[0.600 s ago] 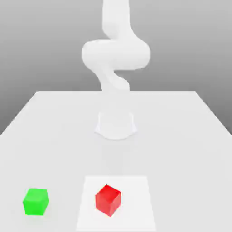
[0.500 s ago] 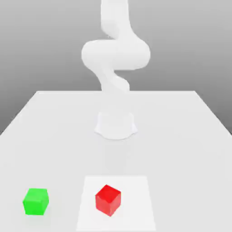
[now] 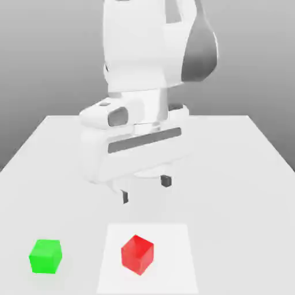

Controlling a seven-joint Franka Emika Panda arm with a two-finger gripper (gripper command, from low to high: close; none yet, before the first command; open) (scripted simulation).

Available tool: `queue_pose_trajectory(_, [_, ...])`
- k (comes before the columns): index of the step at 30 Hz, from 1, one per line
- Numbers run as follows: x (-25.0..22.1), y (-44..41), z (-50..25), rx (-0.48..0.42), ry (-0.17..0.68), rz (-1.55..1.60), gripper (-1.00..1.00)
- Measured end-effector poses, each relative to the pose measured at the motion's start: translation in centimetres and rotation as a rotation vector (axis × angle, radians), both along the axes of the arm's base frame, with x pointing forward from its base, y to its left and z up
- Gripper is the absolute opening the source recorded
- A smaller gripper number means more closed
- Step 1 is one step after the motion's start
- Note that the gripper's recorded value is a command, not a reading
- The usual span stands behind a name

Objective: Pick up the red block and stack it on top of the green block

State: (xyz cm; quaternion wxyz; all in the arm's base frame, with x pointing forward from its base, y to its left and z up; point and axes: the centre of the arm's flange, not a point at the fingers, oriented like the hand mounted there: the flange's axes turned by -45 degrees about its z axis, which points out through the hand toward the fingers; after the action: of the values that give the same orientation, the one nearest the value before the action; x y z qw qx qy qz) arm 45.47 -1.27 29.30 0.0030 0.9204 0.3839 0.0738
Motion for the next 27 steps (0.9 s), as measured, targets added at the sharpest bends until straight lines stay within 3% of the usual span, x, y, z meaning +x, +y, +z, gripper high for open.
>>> queue_pose_trajectory(4, [-2.3, -0.7, -7.1, -0.054, 0.110, 0.144, 0.00])
queue_pose_trajectory(9, [-2.8, -0.8, -13.1, -0.065, 0.132, 0.176, 0.00])
queue_pose_trajectory(10, [-2.9, -0.8, -14.2, -0.064, 0.133, 0.176, -1.00])
queue_pose_trajectory(17, [-2.9, -0.8, -14.4, -0.064, 0.135, 0.176, -1.00])
queue_pose_trajectory(22, [-2.9, -0.8, -9.6, -0.064, 0.135, 0.177, -1.00])
queue_pose_trajectory(27, [-2.5, -11.8, -6.5, -0.052, 0.141, 0.012, -1.00])
